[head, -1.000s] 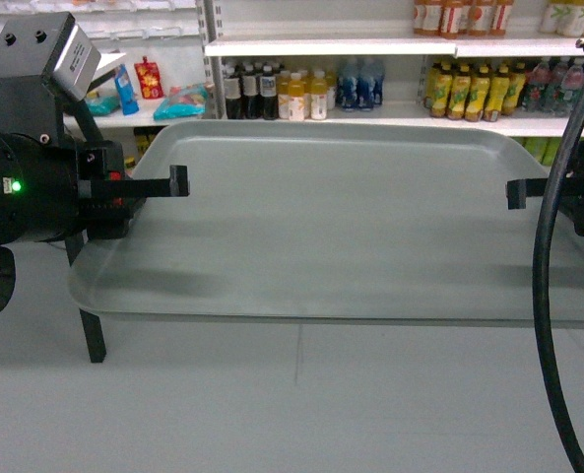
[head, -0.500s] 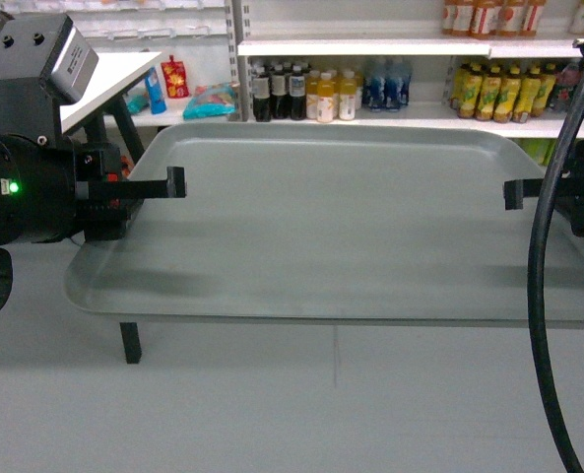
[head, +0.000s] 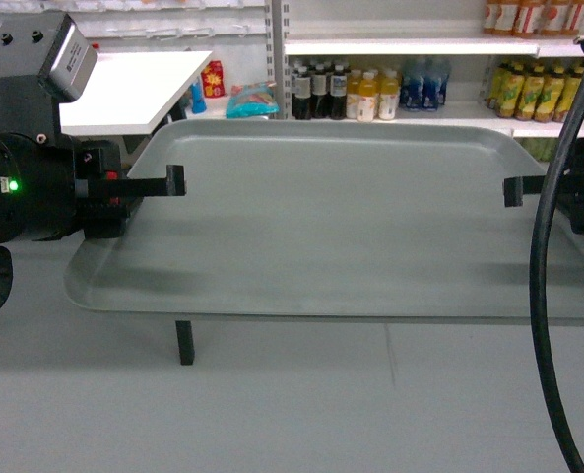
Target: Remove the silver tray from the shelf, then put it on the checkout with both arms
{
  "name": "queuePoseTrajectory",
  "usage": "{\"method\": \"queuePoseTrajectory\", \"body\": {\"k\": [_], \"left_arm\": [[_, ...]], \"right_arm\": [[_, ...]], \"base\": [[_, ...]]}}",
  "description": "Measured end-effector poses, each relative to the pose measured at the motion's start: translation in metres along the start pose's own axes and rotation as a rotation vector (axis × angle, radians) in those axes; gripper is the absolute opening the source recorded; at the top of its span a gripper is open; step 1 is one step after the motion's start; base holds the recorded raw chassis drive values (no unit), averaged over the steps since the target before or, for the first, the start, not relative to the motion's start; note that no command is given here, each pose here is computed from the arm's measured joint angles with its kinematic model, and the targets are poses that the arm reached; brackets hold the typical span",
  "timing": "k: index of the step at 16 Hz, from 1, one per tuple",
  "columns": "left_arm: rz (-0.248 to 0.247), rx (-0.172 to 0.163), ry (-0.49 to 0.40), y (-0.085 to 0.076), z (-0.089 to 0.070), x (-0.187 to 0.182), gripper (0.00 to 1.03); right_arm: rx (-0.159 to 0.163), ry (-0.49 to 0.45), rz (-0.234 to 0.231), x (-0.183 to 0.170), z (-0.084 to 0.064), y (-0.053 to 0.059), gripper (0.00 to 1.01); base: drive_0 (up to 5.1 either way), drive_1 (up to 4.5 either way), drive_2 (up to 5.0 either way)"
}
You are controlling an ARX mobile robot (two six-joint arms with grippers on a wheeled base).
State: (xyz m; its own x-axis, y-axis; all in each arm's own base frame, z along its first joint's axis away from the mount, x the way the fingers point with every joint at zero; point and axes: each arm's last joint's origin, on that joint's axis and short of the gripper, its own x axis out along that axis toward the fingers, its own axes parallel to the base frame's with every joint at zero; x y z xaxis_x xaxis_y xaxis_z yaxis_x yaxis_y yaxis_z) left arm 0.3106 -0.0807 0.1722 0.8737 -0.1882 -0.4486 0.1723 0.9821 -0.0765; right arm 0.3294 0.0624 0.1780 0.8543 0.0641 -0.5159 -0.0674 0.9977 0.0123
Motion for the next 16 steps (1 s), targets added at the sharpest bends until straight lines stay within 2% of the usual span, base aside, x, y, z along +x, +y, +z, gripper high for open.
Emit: {"method": "queuePoseTrajectory", "body": {"k": [16], "left_arm": [[0.000, 0.001, 0.004, 0.0000, -0.0004, 0.0000, 0.03]], "right_arm": [[-0.001, 0.003, 0.000, 0.0000, -0.0003, 0.0001, 0.03]], "base": [[-4.8, 2.31, 2.3]]}}
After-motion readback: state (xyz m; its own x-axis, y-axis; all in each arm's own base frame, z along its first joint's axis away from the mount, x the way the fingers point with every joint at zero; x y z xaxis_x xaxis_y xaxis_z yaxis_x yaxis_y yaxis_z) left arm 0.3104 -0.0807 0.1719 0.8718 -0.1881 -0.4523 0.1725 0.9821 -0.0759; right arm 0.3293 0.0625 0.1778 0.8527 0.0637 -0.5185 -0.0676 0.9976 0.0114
